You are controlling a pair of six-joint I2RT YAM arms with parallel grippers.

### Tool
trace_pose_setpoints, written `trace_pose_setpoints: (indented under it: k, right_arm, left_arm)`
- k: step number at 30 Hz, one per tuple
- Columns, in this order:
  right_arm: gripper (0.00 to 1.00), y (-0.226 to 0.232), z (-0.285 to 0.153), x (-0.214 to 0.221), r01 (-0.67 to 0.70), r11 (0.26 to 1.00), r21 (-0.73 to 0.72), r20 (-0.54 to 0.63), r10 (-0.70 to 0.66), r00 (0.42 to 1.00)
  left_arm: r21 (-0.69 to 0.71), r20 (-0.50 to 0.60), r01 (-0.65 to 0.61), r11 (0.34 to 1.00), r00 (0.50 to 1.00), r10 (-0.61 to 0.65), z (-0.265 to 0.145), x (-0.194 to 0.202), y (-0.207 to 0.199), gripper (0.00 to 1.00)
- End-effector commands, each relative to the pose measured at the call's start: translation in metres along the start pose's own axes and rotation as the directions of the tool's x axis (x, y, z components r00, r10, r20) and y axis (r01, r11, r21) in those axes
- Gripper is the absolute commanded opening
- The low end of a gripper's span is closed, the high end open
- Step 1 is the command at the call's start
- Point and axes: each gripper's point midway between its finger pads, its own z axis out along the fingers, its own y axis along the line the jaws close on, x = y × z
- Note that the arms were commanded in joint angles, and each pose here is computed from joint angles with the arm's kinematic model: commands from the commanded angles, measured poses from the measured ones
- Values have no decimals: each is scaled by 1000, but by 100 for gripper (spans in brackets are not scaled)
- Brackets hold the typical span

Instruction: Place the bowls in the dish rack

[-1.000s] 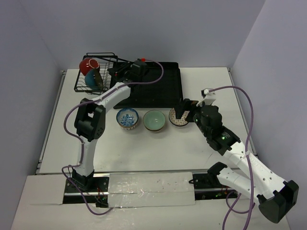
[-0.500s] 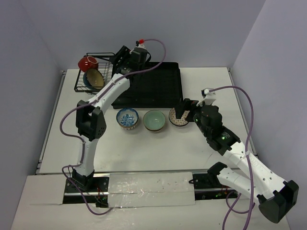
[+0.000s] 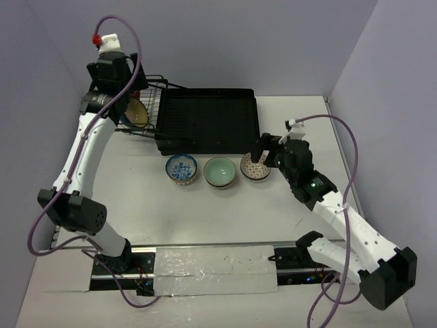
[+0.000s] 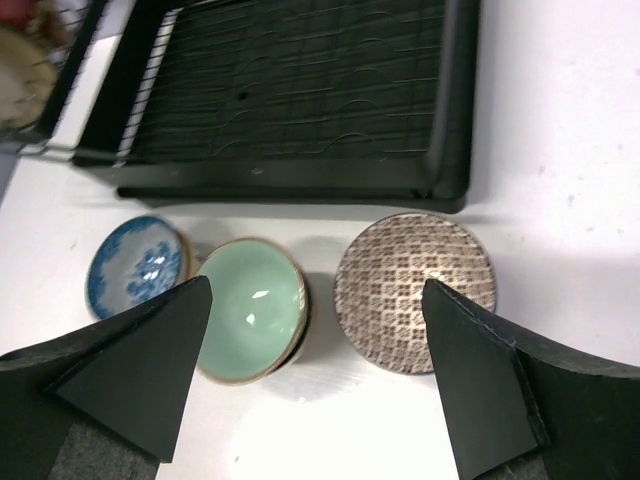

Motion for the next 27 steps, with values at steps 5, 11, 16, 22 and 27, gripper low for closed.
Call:
trace_pose_setpoints:
  k: [5, 11, 16, 22, 27]
  right_arm:
    - [88, -21, 42, -45, -83, 990, 112, 10, 82, 997]
    - [84, -44, 106, -43, -40, 980, 193, -113, 62, 992]
    - [81, -51, 153, -26, 25, 978, 207, -208, 19, 978]
    - [66, -72, 185, -3, 61, 957, 284, -254, 13, 967]
    - [49, -83, 203, 11, 68, 946, 316, -276, 23, 961]
  left_arm:
    - [112, -128, 242, 964, 965, -227, 9, 34, 37, 99]
    - [106, -104, 296, 949, 953, -286, 16, 39, 70, 99]
    - [136, -115, 324, 936, 944, -310, 22, 49, 76, 99]
    - [176, -149, 325, 929, 942, -301, 29, 62, 70, 99]
    - [186, -147, 314, 931, 946, -290, 31, 64, 69, 99]
